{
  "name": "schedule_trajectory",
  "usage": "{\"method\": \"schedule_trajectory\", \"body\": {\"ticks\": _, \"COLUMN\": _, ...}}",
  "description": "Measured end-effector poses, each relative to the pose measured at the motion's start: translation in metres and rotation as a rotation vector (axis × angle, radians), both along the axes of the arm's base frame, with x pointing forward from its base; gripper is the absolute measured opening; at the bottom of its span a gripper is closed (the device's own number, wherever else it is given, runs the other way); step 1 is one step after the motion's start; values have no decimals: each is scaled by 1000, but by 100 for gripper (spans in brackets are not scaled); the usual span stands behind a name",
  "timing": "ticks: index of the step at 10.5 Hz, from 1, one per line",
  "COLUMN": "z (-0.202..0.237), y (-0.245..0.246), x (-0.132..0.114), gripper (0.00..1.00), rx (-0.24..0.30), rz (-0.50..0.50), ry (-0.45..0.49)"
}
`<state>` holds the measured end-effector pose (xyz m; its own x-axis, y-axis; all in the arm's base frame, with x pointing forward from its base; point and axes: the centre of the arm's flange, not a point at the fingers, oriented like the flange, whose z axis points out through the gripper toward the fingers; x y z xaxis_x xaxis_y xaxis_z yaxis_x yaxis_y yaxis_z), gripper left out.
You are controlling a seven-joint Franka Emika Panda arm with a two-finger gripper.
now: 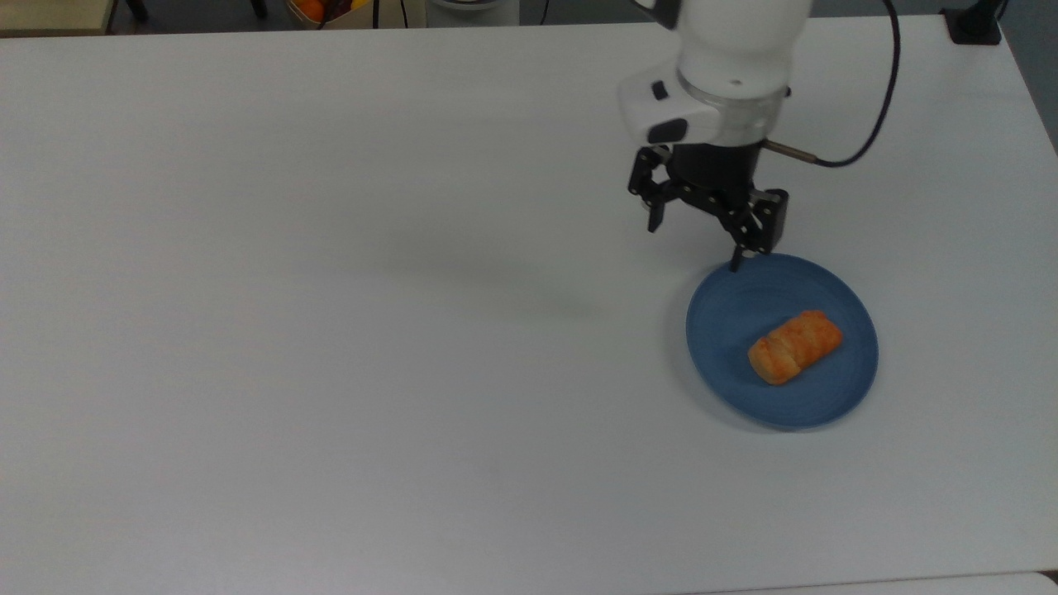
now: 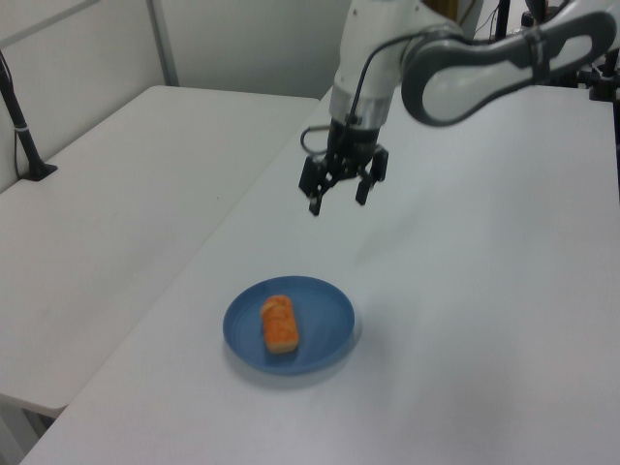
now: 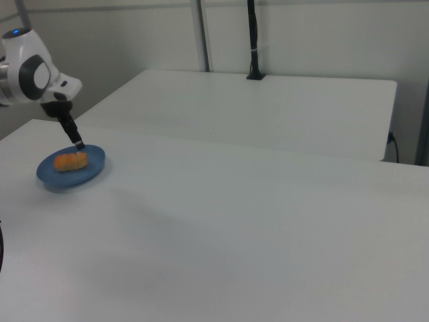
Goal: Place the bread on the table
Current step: 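Move the open gripper over the orange bread roll on the blue plate, then lower the gripper around the bread roll and close on it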
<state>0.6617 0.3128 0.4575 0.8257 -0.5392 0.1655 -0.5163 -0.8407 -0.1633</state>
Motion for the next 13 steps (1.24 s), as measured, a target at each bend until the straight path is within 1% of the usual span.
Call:
{"method": "schedule_trajectory", "body": {"ticks": 2, "z": -31, "y": 37, "x": -1, "gripper": 100, "rx": -46, "rz": 12, "ry": -25}}
{"method": "schedule_trajectory", "body": {"ticks": 5, "z": -83, "y": 82, "x": -8, "gripper": 100, "rx": -110, "rz": 8, "ry": -32}}
{"method": "schedule_trajectory", "body": {"ticks": 7, "z": -109, "y": 96, "x": -7, "gripper": 100, "rx": -135, "rz": -11, "ry": -65}}
{"method": "schedule_trajectory", "body": {"ticks": 8, "z": -118, "y": 100, "x": -5, "gripper": 100, "rx": -141, "rz": -23, "ry": -84}}
{"method": "schedule_trajectory", "body": {"ticks": 10, "z": -120, "y": 105, "x": 1, "gripper": 100, "rx": -125, "rz": -40, "ry": -120}}
{"method": "schedule_trajectory", "body": {"ticks": 13, "z": -125, "y": 124, "x": -5, "gripper": 100, "rx": -97, "rz": -28, "ry": -152}}
